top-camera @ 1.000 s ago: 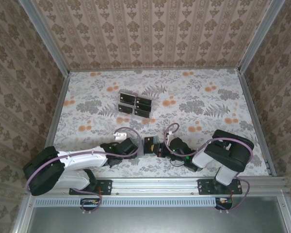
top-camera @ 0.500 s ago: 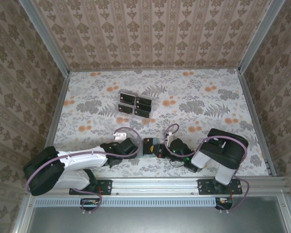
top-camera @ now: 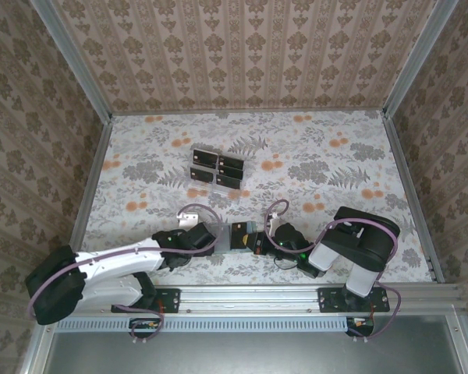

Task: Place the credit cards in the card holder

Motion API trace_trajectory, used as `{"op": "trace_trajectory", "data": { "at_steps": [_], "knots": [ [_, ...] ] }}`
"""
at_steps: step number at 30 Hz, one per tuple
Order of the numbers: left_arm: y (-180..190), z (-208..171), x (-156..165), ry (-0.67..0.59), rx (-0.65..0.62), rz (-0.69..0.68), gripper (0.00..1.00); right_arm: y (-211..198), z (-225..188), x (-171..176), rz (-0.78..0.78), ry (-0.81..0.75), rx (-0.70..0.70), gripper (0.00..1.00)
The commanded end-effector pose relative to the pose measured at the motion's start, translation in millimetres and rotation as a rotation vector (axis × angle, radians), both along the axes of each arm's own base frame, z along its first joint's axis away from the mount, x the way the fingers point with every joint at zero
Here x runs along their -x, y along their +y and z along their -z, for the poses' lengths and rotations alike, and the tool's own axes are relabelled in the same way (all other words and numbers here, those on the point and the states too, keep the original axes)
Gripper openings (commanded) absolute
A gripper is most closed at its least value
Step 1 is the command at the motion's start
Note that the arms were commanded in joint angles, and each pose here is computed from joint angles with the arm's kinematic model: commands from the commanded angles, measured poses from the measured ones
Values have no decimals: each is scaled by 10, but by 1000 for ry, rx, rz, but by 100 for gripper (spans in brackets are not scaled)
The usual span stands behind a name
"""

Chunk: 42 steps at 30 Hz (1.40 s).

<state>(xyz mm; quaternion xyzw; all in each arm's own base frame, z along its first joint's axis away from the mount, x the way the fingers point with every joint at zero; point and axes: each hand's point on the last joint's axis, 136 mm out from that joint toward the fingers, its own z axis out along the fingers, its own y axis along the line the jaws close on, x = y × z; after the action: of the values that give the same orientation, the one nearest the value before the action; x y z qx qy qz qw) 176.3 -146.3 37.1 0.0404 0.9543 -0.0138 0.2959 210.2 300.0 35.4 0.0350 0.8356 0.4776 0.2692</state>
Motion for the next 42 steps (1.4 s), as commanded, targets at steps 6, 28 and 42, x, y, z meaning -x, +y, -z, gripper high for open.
{"op": "trace_trajectory", "data": {
  "at_steps": [6, 28, 42],
  "knots": [
    [-214, -167, -41, -41, 44, 81, 100, -6, -149, 4, -9, -31, 11, 0],
    [-134, 136, 44, -8, -74, 51, 100, 46, -268, -78, 7, -68, -20, 0],
    [-119, 196, 82, 3, -77, 45, 100, 101, -268, -112, 10, -63, -42, 0]
  ]
}}
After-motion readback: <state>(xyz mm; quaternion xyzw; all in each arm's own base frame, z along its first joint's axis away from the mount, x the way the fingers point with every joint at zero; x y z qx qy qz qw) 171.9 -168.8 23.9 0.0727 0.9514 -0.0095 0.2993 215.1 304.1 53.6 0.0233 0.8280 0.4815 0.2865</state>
